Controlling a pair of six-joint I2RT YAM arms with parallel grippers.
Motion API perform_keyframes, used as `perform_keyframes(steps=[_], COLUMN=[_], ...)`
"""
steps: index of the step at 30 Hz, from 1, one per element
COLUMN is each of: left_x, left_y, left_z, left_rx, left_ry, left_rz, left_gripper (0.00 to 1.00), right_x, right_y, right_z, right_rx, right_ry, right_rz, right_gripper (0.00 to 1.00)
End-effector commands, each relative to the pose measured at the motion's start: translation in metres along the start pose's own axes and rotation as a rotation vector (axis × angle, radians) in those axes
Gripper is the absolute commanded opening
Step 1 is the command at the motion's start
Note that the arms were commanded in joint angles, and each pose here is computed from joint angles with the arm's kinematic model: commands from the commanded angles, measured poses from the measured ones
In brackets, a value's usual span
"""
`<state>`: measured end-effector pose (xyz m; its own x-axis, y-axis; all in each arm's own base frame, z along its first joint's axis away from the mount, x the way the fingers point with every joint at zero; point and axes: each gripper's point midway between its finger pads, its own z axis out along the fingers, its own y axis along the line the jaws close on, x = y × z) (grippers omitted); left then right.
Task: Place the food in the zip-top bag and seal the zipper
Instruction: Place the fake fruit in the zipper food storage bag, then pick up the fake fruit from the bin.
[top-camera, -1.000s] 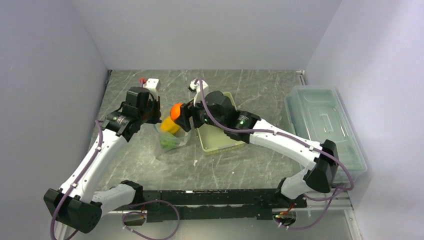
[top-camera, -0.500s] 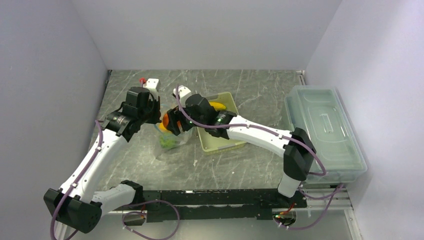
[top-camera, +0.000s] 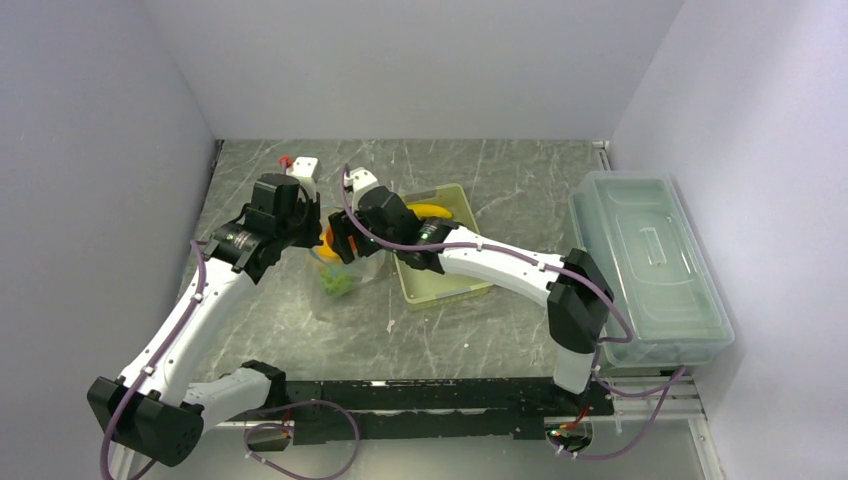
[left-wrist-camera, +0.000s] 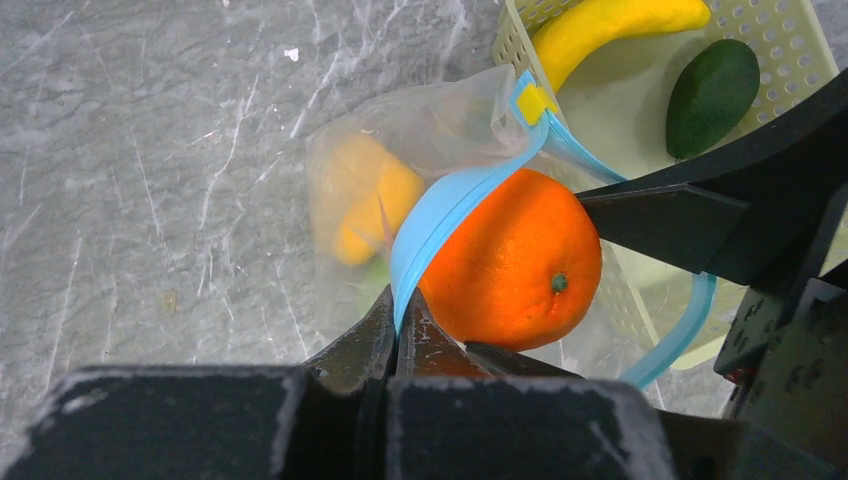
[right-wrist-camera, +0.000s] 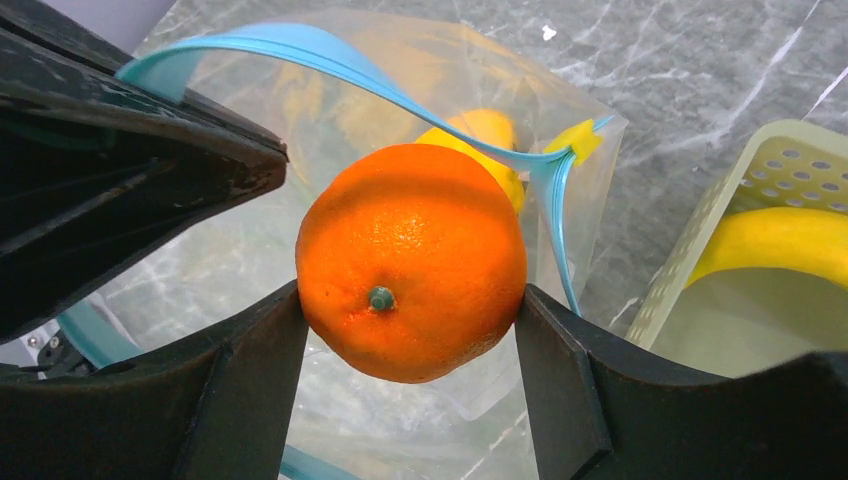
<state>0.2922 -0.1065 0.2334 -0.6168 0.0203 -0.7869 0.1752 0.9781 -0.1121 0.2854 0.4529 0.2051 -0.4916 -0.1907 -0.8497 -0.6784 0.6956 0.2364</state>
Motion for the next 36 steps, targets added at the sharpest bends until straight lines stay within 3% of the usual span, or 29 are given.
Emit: perform_keyframes(steps=[1,12,18,28,36], left_x=[-0.006,-0.006,-0.006,-0.006,-0.006], left_y=[-0.001,-0.001,0.000,0.000,0.001], left_z=[-0.005,-0.005,-0.005,-0.004,-0.004], left_rx=[0.005,0.003,0.000,0.000,-0.009], left_ry=[-0.034,-0.036,-0.036,-0.032,-0.031], left_rz=[0.011,0.010,0.012,0.012,0.011], left_gripper=[0.00,0.00,0.00,0.00,0.00], right_x=[-0.019,-0.017,-0.021,-0.032,-0.055], right_y=[0.005,0.002,0.004,0.001,-0.008], right_z=[-0.003,-0.003,-0.011,-0.033,-0.079], right_rx=[-0.005,0.010,-0.006,0.001,0.030], right_ry=[-0.044,-0.041,-0.060,-0.105,-0.224], right_rz=[0.021,0.031,0.026,0.014,0.023], right_gripper=[0.57,0.85,0.90,0.92,0.92])
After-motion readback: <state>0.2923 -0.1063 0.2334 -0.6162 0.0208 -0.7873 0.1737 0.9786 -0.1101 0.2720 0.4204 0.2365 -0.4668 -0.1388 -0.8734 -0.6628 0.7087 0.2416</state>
